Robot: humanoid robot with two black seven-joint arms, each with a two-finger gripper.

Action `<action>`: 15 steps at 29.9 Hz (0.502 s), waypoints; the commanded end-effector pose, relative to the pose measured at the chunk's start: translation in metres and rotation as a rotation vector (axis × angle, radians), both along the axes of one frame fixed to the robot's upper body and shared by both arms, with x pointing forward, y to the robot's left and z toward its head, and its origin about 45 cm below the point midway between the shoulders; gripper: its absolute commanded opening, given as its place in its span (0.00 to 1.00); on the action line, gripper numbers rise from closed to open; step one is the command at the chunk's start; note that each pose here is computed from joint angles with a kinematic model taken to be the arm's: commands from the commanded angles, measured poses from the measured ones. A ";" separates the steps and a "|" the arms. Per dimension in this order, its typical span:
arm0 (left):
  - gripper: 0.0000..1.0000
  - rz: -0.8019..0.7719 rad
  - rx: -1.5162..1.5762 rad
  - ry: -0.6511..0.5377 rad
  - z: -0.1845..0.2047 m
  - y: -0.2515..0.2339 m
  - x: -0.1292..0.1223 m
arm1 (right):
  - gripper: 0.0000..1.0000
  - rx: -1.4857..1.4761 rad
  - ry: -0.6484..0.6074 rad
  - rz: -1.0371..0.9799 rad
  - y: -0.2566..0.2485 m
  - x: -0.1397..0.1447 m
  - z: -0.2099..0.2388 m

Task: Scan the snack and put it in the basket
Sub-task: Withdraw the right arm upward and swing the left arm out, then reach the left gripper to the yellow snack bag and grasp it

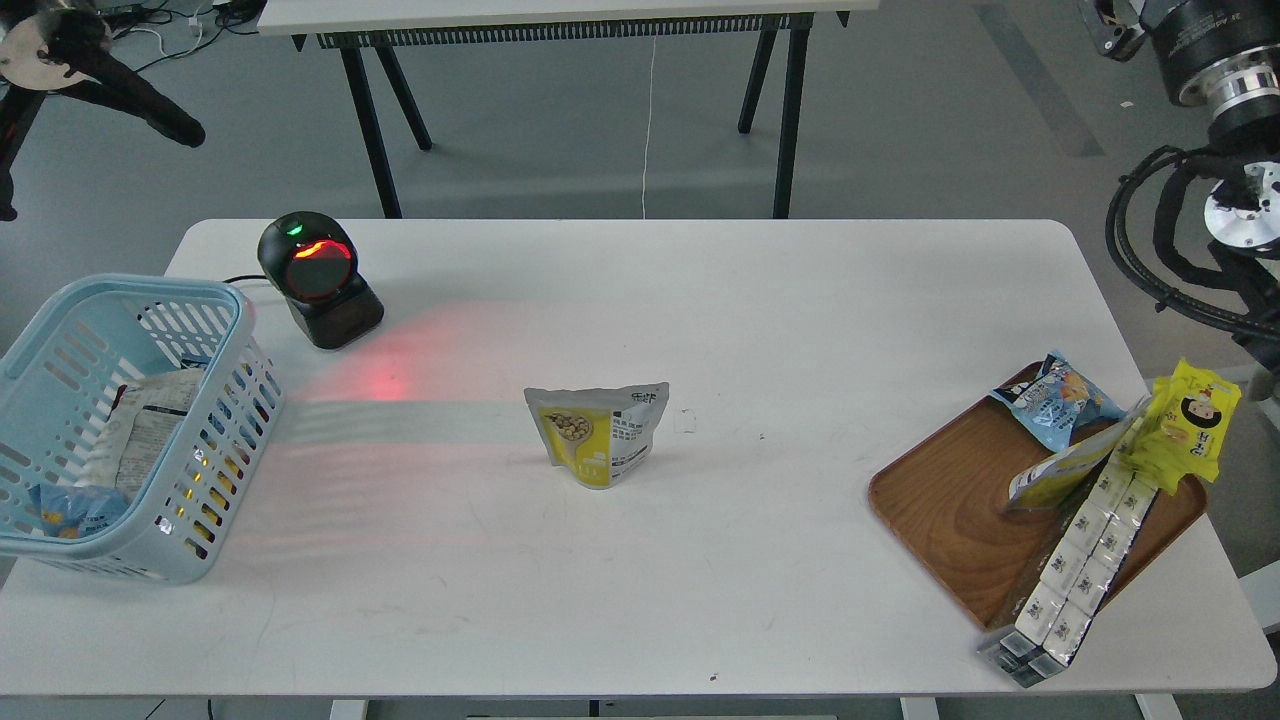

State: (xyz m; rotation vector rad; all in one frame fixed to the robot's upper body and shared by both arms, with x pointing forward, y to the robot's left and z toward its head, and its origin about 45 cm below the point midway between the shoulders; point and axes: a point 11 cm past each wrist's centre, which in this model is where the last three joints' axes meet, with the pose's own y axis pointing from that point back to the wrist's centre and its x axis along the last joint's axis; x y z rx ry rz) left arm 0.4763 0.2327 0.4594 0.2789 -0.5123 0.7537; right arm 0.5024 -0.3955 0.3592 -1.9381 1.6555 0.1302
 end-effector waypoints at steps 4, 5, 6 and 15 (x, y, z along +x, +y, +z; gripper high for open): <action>1.00 -0.135 0.336 -0.117 -0.019 -0.025 -0.041 | 0.99 0.217 0.021 -0.071 -0.020 -0.019 -0.049; 1.00 -0.151 0.391 -0.131 -0.027 -0.029 -0.044 | 0.99 0.237 0.025 -0.077 -0.021 -0.021 -0.054; 1.00 -0.161 0.442 -0.146 -0.034 -0.031 -0.046 | 0.99 0.244 0.028 -0.077 -0.022 -0.022 -0.056; 0.99 -0.336 0.943 -0.420 -0.087 -0.062 -0.083 | 0.99 0.297 0.057 -0.028 0.005 -0.014 -0.064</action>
